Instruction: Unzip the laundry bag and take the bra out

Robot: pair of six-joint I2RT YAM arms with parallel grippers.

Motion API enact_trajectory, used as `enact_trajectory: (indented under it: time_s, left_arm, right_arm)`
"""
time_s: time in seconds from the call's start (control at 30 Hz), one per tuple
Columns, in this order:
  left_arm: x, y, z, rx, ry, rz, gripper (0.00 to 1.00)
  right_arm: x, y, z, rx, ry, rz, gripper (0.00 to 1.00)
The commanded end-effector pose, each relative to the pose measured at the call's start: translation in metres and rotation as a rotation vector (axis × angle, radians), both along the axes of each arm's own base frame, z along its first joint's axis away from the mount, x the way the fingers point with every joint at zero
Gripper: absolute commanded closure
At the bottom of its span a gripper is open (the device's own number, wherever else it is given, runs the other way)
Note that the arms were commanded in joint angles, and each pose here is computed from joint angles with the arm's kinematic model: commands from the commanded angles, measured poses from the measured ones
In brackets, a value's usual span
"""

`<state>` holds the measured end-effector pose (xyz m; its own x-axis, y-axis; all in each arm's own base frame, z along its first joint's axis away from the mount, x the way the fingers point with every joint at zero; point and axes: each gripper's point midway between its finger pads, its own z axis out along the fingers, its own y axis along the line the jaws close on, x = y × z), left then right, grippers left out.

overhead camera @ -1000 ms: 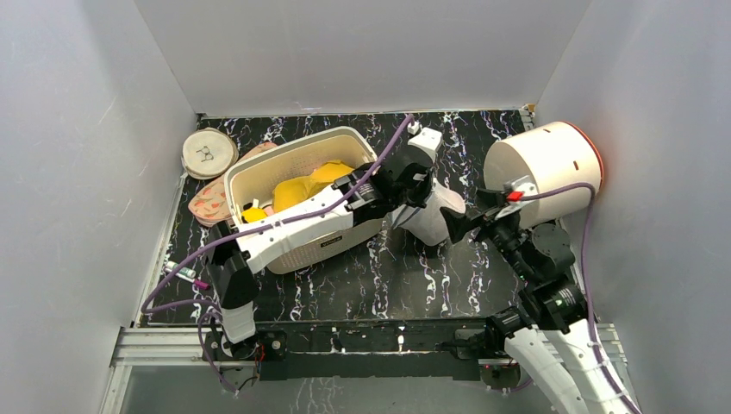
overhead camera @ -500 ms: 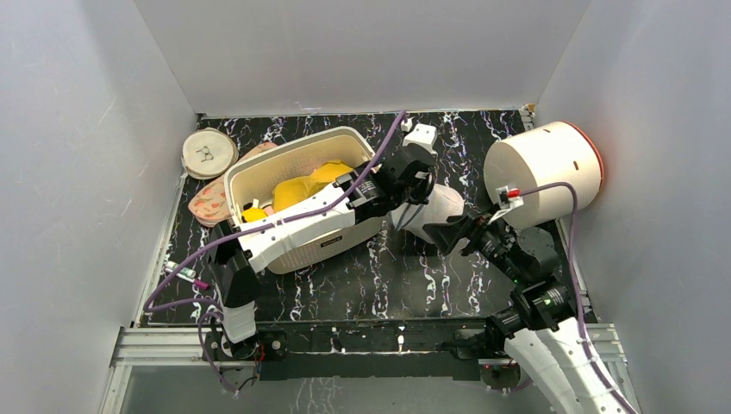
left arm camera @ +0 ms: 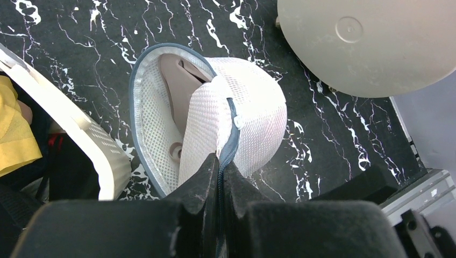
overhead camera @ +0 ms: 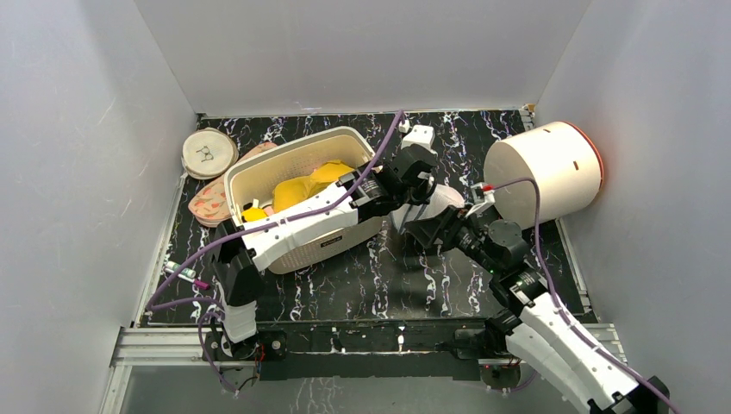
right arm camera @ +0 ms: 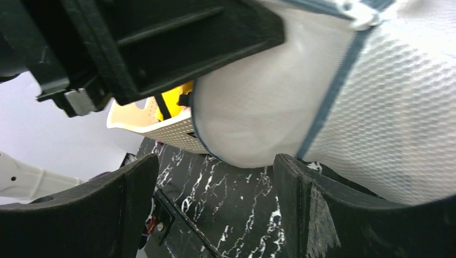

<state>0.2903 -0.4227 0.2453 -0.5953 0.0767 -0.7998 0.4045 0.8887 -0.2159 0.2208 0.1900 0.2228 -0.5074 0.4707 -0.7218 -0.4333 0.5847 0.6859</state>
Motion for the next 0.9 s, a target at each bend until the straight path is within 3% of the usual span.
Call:
enact_trajectory:
  time_s: [0.0,0.47,0.57,0.83,0.87]
  left_arm:
    - [0.005,0.000,0.022,-0.043,-0.028,0.029,1.00]
    - [0.003,0.006,0.021,-0.025,-0.027,0.030,1.00]
    - [0.002,0.007,0.022,-0.032,-0.029,0.028,1.00]
    - [-0.003,0.008,0.026,-0.043,-0.040,-0.008,1.00]
    - [-0.004,0.009,0.026,-0.041,-0.043,-0.013,0.97]
  right_arm:
    - [0.003,0.020,0.030,0.079,-0.080,-0.008,0.23]
    - [0.017,0.036,0.002,-0.062,0.027,-0.299,0.49]
    - [0.020,0.035,-0.001,-0.077,0.041,-0.328,0.59]
    - [0.024,0.025,0.004,-0.008,0.079,-0.400,1.00]
    - [0.023,0.025,0.007,0.001,0.075,-0.397,1.00]
